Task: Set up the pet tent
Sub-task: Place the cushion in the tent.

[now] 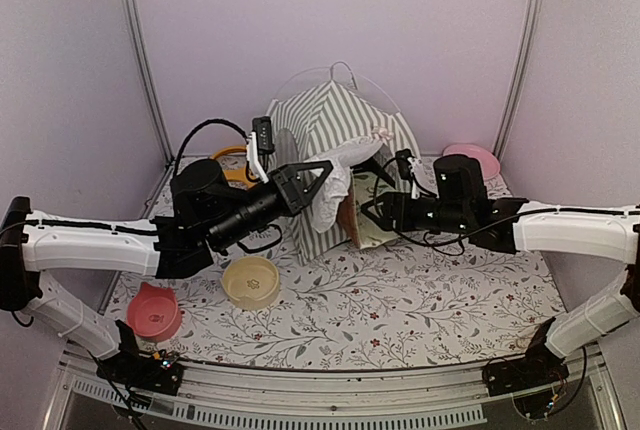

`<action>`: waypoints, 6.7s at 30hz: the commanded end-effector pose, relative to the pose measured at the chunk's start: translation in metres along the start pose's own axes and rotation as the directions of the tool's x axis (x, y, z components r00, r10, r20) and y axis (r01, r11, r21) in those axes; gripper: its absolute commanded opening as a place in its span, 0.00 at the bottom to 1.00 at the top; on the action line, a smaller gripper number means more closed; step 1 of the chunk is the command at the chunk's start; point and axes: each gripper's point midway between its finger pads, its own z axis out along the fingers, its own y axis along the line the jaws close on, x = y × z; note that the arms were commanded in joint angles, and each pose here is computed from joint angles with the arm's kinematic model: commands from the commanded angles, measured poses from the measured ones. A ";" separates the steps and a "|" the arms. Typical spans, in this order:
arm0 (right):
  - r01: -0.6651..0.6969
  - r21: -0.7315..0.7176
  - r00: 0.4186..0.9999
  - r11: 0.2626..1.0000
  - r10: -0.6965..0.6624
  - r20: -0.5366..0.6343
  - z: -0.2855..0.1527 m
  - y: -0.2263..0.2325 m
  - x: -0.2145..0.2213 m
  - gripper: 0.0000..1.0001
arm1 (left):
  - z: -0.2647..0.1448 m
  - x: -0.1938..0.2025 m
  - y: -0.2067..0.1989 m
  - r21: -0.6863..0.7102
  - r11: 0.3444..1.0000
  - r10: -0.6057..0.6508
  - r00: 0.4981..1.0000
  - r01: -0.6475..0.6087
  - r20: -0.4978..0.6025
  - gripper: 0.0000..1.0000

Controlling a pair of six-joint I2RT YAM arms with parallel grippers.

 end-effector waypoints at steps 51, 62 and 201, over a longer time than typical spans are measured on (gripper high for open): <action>-0.394 0.185 0.904 0.900 0.344 0.253 0.064 -0.090 -0.020 0.00 | -0.014 0.003 -0.023 0.073 0.997 0.027 0.997 -0.021 -0.075 0.00; -0.172 0.351 0.965 0.920 0.086 0.247 0.091 -0.096 -0.045 0.00 | -0.027 -0.004 -0.030 0.081 0.997 0.018 0.996 -0.011 -0.088 0.00; 0.041 0.092 0.999 0.995 -0.042 0.008 0.016 0.001 0.013 0.65 | -0.050 -0.021 -0.034 0.038 0.999 -0.025 0.998 0.027 -0.064 0.00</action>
